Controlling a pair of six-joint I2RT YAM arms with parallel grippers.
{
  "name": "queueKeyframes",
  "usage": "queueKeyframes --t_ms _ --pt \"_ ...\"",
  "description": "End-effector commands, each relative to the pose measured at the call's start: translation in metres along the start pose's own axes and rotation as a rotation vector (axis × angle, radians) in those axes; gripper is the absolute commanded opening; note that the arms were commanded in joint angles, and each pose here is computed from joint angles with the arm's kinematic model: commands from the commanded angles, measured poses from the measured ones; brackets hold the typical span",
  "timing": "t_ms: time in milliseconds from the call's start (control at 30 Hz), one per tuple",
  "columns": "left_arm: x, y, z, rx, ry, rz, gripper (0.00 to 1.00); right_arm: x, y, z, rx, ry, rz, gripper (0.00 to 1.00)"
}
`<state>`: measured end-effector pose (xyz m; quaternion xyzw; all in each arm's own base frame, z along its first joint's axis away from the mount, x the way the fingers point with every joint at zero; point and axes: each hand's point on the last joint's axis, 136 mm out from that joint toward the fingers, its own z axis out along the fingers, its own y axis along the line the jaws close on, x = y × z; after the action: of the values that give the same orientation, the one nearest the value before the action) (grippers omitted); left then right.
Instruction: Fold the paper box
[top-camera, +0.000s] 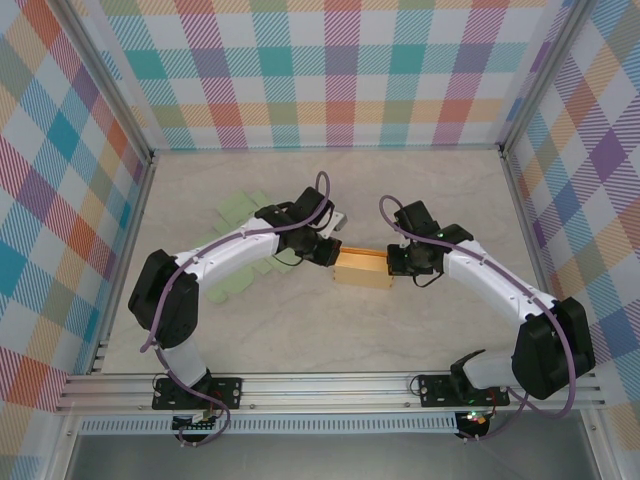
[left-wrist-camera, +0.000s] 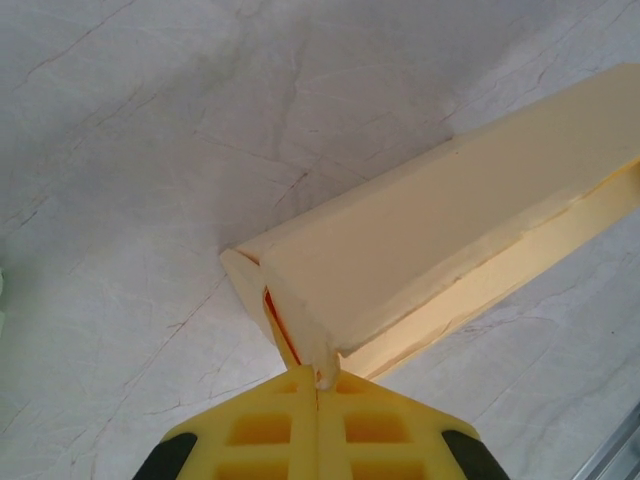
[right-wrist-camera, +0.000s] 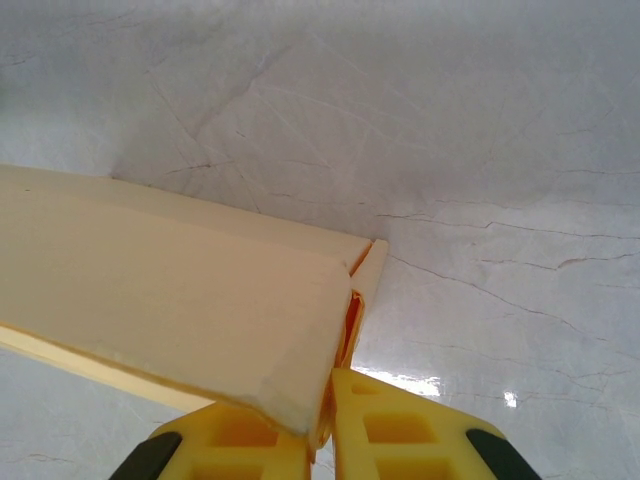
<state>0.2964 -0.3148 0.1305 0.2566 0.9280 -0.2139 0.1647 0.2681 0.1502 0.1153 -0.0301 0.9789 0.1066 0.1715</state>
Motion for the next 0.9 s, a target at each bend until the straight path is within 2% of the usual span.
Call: queueKeyframes --t_ms 0,167,267,533,700,867 --pt "0.018 0.013 0.013 -0.049 0.056 -0.011 0.03 0.009 0.003 0.002 -0.005 0.042 -0.016 0.13" --pt "0.02 0.019 0.015 -0.08 0.053 -0.012 0.03 0.007 0.003 -0.002 -0.009 0.022 -0.007 0.14" --pt "0.016 0.015 0.011 -0.06 0.029 -0.013 0.07 0.007 0.002 -0.003 -0.007 0.013 -0.004 0.15" --pt "-0.002 0.0 -0.02 -0.032 -0.077 0.003 0.36 0.007 0.002 0.0 -0.009 0.015 0.003 0.16" --pt "-0.015 0.001 -0.045 -0.075 -0.148 0.018 0.54 0.006 0.003 -0.001 -0.015 0.012 0.001 0.16" --pt "-0.04 0.003 -0.061 -0.11 -0.277 0.002 0.6 0.007 0.003 -0.001 -0.015 0.01 0.001 0.16"
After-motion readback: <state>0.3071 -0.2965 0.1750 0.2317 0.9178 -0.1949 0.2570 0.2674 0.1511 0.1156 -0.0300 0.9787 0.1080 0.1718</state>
